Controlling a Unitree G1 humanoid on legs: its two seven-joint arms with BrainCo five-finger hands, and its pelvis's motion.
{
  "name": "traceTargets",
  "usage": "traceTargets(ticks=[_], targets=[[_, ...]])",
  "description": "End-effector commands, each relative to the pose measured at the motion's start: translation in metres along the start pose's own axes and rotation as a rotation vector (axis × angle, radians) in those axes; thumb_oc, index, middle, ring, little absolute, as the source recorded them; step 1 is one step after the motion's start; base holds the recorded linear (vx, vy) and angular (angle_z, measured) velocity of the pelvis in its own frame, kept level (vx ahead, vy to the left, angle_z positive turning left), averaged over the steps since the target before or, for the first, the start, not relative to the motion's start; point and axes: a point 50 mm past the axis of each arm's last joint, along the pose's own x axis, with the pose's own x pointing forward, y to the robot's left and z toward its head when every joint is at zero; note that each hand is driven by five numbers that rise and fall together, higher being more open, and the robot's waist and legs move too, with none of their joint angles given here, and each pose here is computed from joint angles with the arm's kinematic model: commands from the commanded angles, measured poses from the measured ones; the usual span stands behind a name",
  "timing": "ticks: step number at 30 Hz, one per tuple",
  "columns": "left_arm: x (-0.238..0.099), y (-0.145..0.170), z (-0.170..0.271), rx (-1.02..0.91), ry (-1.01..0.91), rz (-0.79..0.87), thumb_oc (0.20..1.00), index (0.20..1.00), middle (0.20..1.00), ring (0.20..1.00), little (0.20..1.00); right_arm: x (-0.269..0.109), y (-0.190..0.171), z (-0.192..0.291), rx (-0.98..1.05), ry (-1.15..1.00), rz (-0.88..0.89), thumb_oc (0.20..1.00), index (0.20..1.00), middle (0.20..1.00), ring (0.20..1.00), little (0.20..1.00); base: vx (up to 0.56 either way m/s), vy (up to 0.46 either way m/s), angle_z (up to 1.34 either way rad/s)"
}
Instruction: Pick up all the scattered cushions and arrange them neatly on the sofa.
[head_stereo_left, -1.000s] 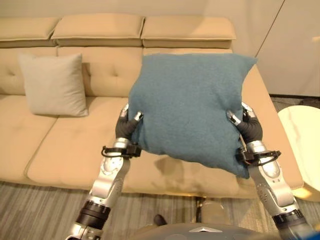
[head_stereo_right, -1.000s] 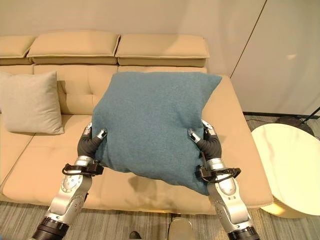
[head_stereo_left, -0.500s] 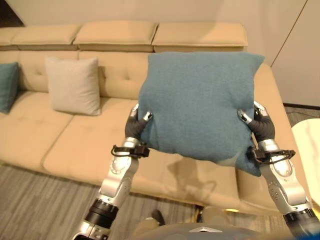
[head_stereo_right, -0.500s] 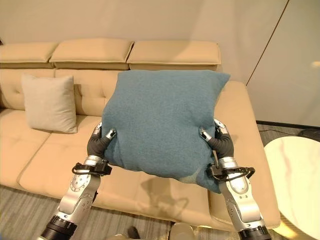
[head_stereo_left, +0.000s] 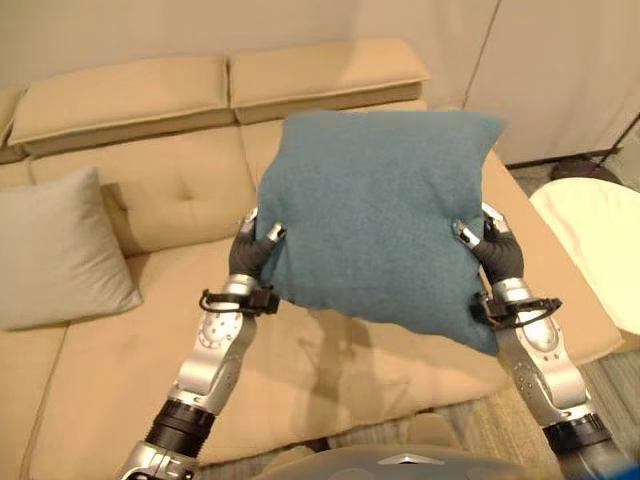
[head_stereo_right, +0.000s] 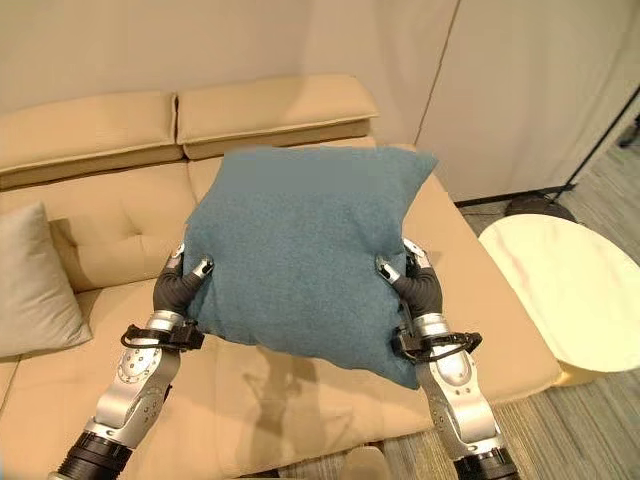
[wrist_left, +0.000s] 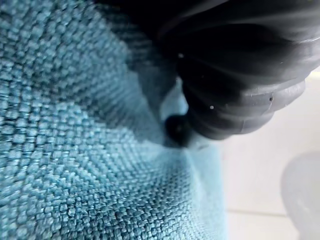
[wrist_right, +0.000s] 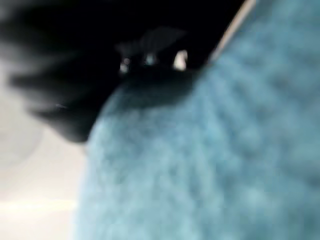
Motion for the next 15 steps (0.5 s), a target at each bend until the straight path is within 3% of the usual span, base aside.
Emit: traceTargets(ticks=[1, 7, 15], targets=[[0.016, -0.045, 0.063, -0.033, -0.373, -0.219, 0.2, 0.2, 0.2, 0.2, 0.2, 0.026, 0.034, 0.047, -0.046, -0.279, 0.206, 0.2, 0.2, 0.2, 0.2, 0.2, 0.08, -0.005, -0.87], [0.025, -0.041, 0.055, 0.079, -0.359, -0.179, 0.2, 0.2, 0.2, 0.2, 0.2, 0.037, 0.034, 0.045, -0.11, -0.271, 0.223, 0.2, 0.2, 0.2, 0.2, 0.2, -0.06, -0.112, 0.33], [0.033, -0.032, 0.05, 0.083, -0.349, -0.095, 0.2, 0.2, 0.2, 0.2, 0.2, 0.053, 0.031, 0.045, -0.157, -0.284, 0.188, 0.2, 0.2, 0.2, 0.2, 0.2, -0.05, -0.089, 0.3]])
